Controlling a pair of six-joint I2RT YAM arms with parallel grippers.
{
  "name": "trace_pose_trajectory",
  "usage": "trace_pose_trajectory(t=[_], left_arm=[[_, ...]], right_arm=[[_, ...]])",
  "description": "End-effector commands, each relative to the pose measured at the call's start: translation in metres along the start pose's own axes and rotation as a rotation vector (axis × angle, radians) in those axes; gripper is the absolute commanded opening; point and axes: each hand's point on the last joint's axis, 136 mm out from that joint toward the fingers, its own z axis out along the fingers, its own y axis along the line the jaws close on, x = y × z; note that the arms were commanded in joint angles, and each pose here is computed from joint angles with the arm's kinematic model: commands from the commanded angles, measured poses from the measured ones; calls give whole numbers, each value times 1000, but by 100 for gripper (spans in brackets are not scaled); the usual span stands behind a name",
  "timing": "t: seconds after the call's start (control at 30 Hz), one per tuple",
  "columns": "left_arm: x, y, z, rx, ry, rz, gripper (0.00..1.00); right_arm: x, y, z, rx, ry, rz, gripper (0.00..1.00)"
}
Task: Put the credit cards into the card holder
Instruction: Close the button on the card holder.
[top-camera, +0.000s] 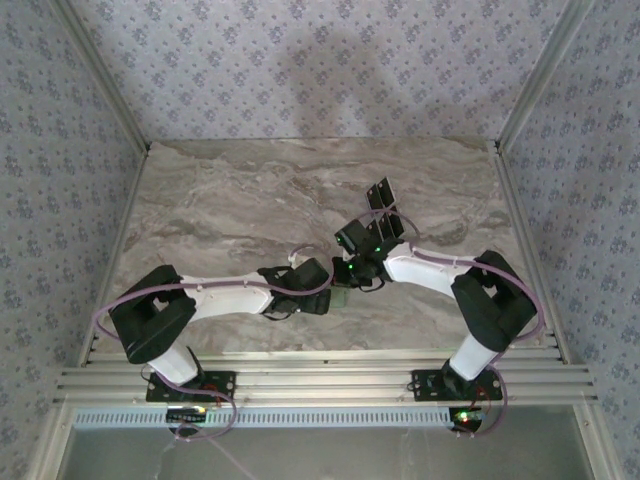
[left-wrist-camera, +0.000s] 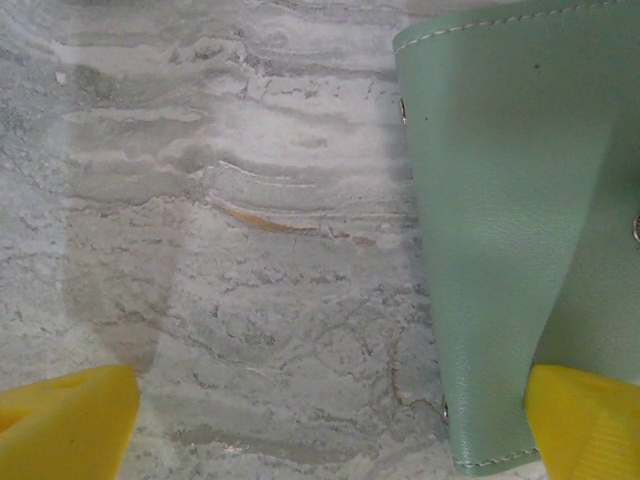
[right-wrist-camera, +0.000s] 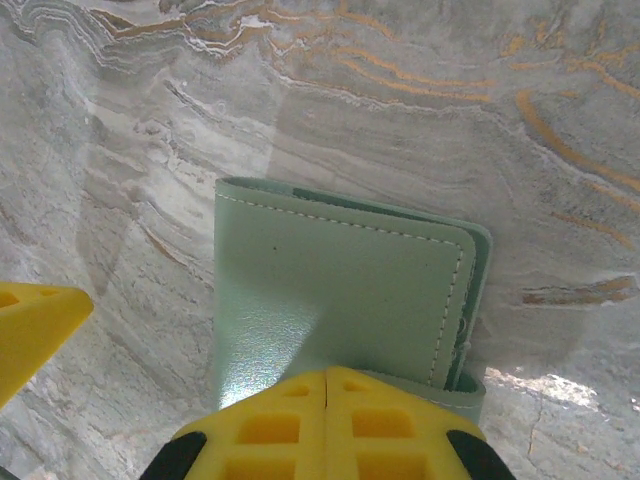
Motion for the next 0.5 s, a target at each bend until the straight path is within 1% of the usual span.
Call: trace_pose_trajectory(t=[0.0, 0.47], left_arm=[[11, 12, -1, -39, 22, 12, 99], [11, 12, -1, -39, 21, 12, 99]], right_arm=[[-3, 5, 0, -4, -3, 3, 0], [1, -3, 8, 20, 14, 7, 0]])
